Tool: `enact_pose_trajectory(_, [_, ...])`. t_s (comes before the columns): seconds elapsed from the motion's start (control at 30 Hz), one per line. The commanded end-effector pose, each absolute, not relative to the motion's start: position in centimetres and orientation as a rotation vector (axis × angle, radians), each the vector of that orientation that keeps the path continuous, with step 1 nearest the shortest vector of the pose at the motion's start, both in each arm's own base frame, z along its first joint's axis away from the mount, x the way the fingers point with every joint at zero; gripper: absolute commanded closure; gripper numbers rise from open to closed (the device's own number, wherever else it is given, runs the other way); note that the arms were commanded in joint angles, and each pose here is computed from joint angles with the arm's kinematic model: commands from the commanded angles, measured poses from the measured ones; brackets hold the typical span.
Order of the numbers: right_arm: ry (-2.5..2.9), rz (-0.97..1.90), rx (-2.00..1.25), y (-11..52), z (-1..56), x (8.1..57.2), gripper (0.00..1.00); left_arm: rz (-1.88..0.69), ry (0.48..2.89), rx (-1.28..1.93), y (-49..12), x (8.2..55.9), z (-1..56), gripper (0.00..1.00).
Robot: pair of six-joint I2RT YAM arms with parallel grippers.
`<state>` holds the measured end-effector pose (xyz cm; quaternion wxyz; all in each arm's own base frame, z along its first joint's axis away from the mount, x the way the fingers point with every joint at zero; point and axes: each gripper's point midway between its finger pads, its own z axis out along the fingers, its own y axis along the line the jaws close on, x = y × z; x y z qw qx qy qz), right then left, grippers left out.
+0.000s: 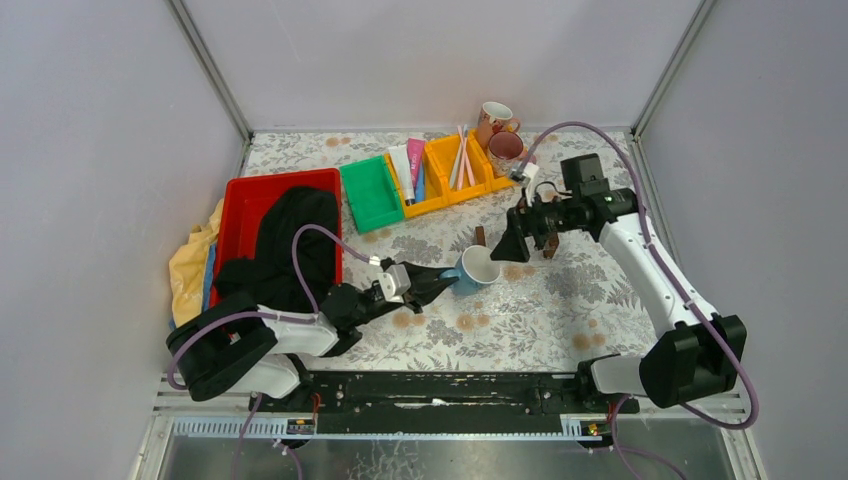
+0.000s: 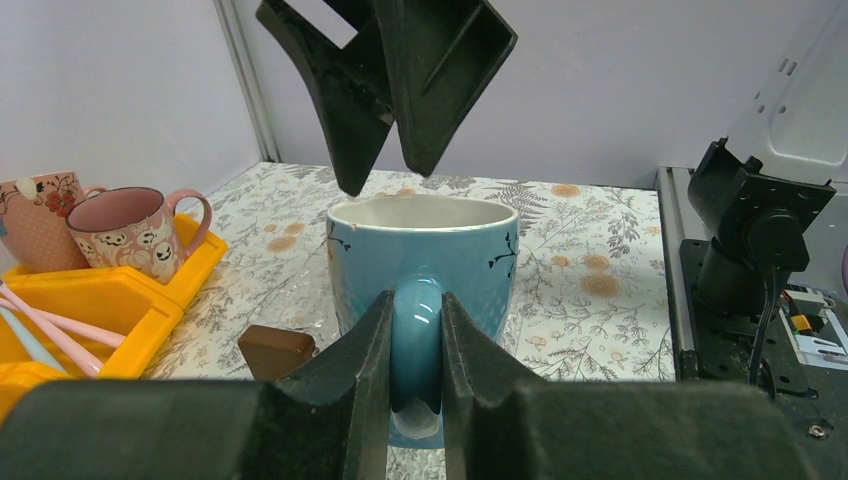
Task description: Prepare toiletry sets of a toothbrush and toothpaste on the tray
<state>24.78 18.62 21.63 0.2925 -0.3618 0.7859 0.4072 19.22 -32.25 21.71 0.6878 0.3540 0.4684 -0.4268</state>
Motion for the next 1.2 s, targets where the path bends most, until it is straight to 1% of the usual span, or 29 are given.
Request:
enact_pose_trajectory(0.0, [2.171, 0.966, -1.031, 19.2, 21.0, 24.6, 0.19, -0.91, 0.869, 0.713, -31.1, 18.8, 26.3, 1.0])
enact_pose_trajectory(0.13, [2.202, 0.899, -1.083, 20.0, 20.4, 24.2, 0.25, -0.903, 0.869, 0.713, -31.1, 18.7, 26.3, 1.0])
enact_pose_trajectory(0.33, [2.213, 0.833, -1.122, 20.7, 19.9, 24.0, 0.42, -0.894, 0.871, 0.71, -31.0, 18.7, 26.2, 1.0])
enact_pose_trajectory(0.47, [2.22, 0.818, -1.132, 21.1, 19.8, 24.1, 0.59, -0.892, 0.866, 0.712, -31.0, 18.5, 26.3, 1.0])
enact_pose_trajectory(0.6, [2.223, 0.818, -1.135, 21.4, 19.9, 24.2, 0.83, -0.891, 0.869, 0.708, -30.9, 18.5, 26.2, 1.0])
enact_pose_trajectory(0.63, [2.225, 0.818, -1.131, 21.4, 19.9, 24.2, 0.89, -0.892, 0.873, 0.704, -30.8, 18.5, 26.2, 0.97])
enact_pose_trajectory(0.7, [2.22, 0.815, -1.126, 21.4, 20.0, 24.3, 1.0, -0.897, 0.884, 0.696, -30.8, 18.6, 26.1, 0.81])
enact_pose_trajectory(0.77, [2.213, 0.807, -1.123, 21.4, 20.1, 24.4, 1.0, -0.909, 0.894, 0.688, -30.7, 18.5, 25.9, 0.7])
enact_pose_trajectory(0.8, [2.208, 0.803, -1.121, 21.4, 20.2, 24.5, 1.0, -0.916, 0.901, 0.68, -30.7, 18.5, 25.9, 0.6])
enact_pose_trajectory(0.83, [2.201, 0.8, -1.119, 21.4, 20.3, 24.6, 1.0, -0.922, 0.911, 0.67, -30.5, 18.5, 25.8, 0.53])
enact_pose_trajectory(0.9, [2.194, 0.795, -1.118, 21.4, 20.4, 24.7, 1.0, -0.934, 0.922, 0.655, -30.2, 18.4, 25.7, 0.41])
enact_pose_trajectory(1.0, [2.193, 0.786, -1.12, 21.4, 20.3, 24.8, 1.0, -0.949, 0.939, 0.634, -29.7, 18.1, 25.5, 0.25])
enact_pose_trajectory(1.17, [2.213, 0.723, -1.141, 20.8, 19.3, 25.4, 1.0, -0.969, 0.985, 0.582, -28.1, 17.6, 24.8, 0.06])
